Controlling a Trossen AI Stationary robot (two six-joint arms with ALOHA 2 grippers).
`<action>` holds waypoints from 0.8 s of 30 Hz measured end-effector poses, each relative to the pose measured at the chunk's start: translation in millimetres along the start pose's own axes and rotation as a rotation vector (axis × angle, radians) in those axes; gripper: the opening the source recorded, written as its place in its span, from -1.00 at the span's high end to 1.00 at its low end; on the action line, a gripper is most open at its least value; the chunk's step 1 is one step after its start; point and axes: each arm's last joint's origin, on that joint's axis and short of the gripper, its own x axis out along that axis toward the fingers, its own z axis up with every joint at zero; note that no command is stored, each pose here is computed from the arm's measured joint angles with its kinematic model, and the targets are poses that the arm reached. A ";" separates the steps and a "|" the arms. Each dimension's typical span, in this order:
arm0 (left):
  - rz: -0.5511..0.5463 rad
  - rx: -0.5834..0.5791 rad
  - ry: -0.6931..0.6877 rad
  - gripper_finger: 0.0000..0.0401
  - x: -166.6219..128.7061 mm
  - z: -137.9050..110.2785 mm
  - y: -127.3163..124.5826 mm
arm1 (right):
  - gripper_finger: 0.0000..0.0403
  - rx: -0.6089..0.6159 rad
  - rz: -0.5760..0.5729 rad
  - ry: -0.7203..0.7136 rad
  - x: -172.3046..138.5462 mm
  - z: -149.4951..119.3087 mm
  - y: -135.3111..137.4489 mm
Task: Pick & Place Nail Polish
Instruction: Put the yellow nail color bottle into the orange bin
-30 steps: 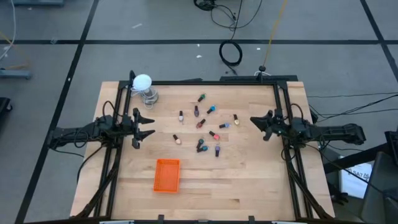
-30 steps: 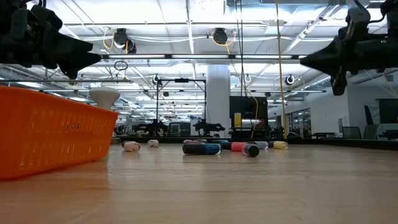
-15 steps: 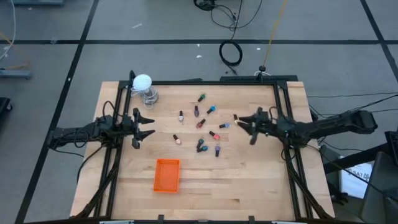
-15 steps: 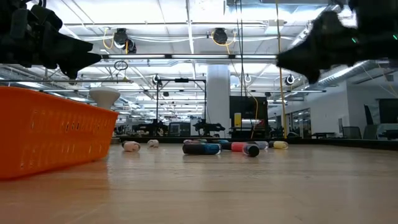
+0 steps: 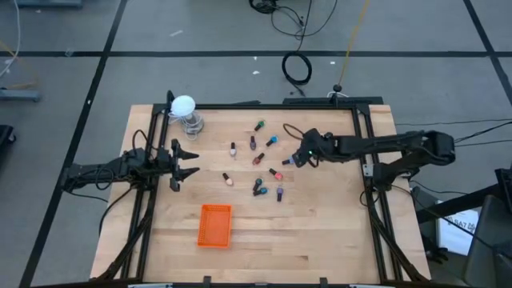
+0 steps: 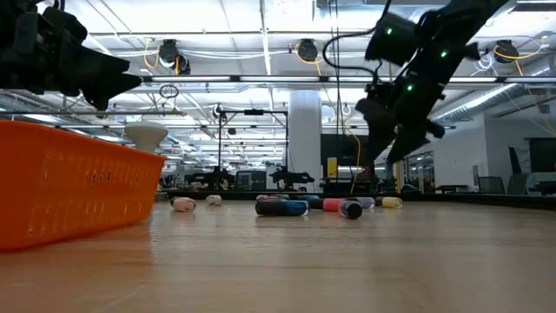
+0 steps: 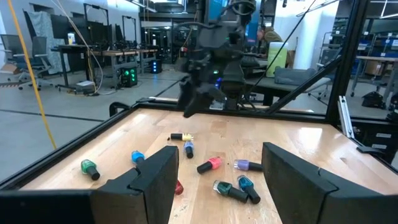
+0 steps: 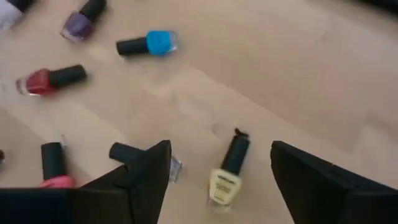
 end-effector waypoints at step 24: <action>-0.001 0.000 0.000 -0.13 0.0 0.0 0.0 | -0.17 0.005 -0.062 0.177 66.4 -6.0 -12.5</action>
